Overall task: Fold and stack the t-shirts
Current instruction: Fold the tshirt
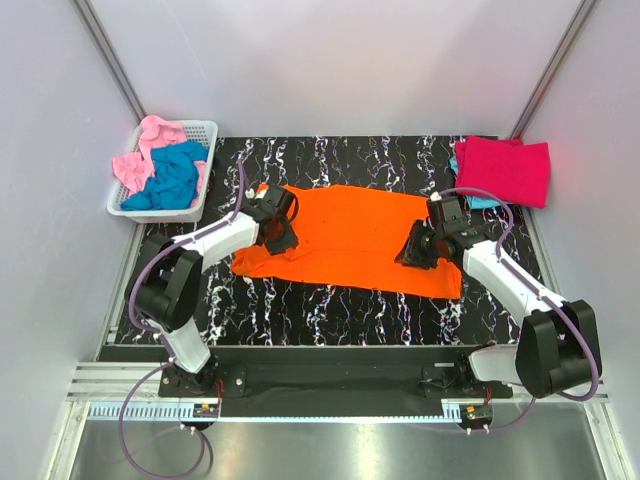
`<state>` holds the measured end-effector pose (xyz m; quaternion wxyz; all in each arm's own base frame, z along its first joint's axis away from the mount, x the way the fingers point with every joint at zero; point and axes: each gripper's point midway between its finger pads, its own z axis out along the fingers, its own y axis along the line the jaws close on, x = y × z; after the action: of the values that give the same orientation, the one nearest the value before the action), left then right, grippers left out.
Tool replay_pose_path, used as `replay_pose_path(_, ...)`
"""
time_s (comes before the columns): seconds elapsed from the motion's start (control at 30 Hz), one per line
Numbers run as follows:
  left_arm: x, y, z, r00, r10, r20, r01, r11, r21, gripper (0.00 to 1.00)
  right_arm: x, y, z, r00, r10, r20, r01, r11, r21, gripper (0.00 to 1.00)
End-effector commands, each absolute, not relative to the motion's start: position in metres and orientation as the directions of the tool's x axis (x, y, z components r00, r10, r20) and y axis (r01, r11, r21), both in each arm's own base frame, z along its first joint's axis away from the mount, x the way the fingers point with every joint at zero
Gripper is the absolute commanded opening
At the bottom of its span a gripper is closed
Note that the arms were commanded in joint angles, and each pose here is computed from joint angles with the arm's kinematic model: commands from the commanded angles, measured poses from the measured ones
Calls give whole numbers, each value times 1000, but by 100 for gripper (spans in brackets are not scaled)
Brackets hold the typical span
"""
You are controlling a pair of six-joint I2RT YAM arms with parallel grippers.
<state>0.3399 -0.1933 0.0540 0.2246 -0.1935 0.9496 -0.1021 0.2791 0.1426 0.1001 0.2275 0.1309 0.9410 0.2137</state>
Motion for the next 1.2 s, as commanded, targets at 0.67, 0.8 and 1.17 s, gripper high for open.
replay_pose_path(0.67, 330, -204, 44, -848, -395, -353, -304, 909, -285, 24, 274, 136, 97, -839, 369, -400, 175, 879, 444, 30)
replay_pose_path(0.8, 333, -206, 43, -850, -393, -351, -303, 910, -285, 19, 275, 134, 95, -839, 371, -399, 180, 880, 439, 30)
replay_pose_path(1.17, 343, -213, 55, -845, -374, -381, -268, 915, -302, 0, 273, 133, 89, -846, 366, -387, 188, 885, 426, 30)
